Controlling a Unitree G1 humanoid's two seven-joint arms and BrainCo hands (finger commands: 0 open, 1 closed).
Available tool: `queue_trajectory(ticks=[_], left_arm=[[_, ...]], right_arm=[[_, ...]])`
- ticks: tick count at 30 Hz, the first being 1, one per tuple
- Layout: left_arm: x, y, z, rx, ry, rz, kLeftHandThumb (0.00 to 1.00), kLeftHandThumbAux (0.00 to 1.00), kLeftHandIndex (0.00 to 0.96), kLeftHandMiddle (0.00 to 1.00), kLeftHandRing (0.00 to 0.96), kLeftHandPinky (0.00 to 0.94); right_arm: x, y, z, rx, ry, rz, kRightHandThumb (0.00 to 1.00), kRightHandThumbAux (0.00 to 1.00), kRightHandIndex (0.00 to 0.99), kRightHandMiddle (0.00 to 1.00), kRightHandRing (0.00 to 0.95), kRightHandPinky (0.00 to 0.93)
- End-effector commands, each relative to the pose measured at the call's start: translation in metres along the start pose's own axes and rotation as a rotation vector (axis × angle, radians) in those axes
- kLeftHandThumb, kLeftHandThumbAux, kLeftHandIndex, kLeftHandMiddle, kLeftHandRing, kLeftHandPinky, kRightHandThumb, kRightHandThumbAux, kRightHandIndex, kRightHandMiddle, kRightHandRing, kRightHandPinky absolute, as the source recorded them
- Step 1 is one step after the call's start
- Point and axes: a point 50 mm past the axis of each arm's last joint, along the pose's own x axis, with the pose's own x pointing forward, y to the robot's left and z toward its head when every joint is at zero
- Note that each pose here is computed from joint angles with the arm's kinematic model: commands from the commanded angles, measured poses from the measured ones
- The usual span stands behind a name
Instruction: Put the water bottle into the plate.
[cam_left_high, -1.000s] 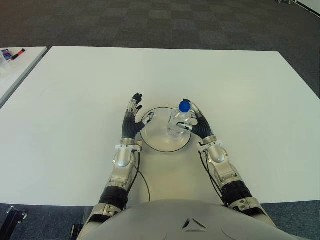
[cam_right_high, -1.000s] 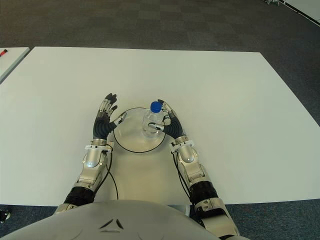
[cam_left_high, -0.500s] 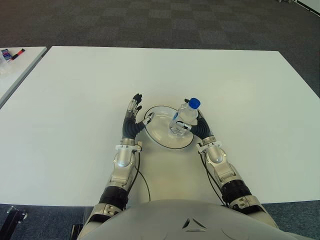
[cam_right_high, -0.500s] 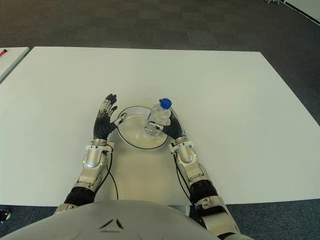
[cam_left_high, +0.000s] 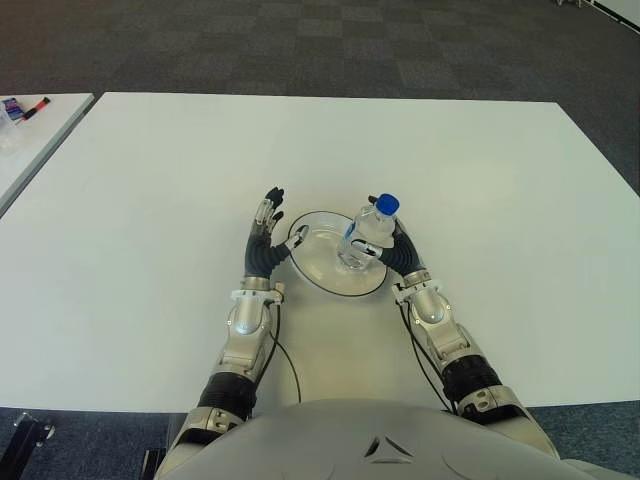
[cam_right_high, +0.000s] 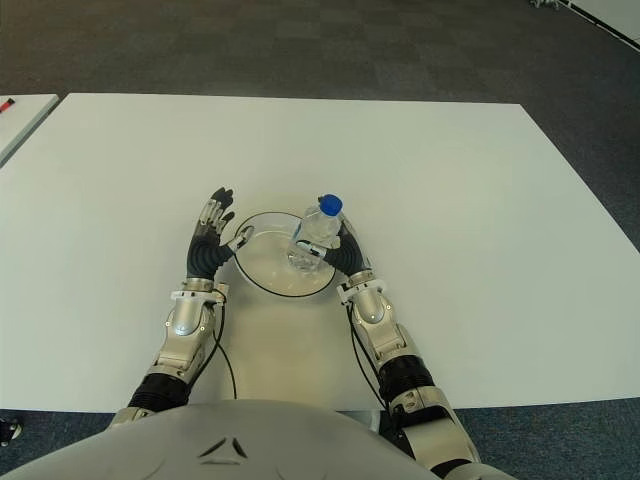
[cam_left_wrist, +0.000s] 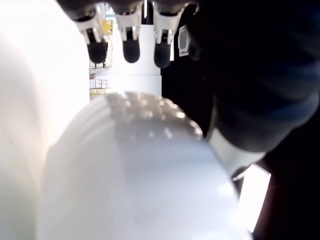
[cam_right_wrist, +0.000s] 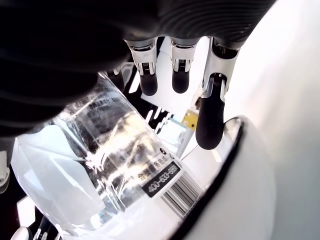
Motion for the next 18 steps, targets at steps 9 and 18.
queue_trajectory(ticks=[9,18], left_arm=[[0.0011,-0.0114,-0.0005,-0.036,0.007,0.013,0.253,0.842,0.064,0.102,0.084,0.108],[0.0003,-0.0113,-0.0012,-0.035,0.013,0.013,0.257,0.846,0.065,0.101,0.081,0.096]], right_arm=[[-0.0075,0.0044,-0.0167,-0.015,0.072,0.029,0.575,0.451,0.0,0.0,0.0,0.105],[-0.0072,0.0051,-0.0188,-0.008,0.088,0.034,0.575,0.46,0.0,0.0,0.0,0.094]])
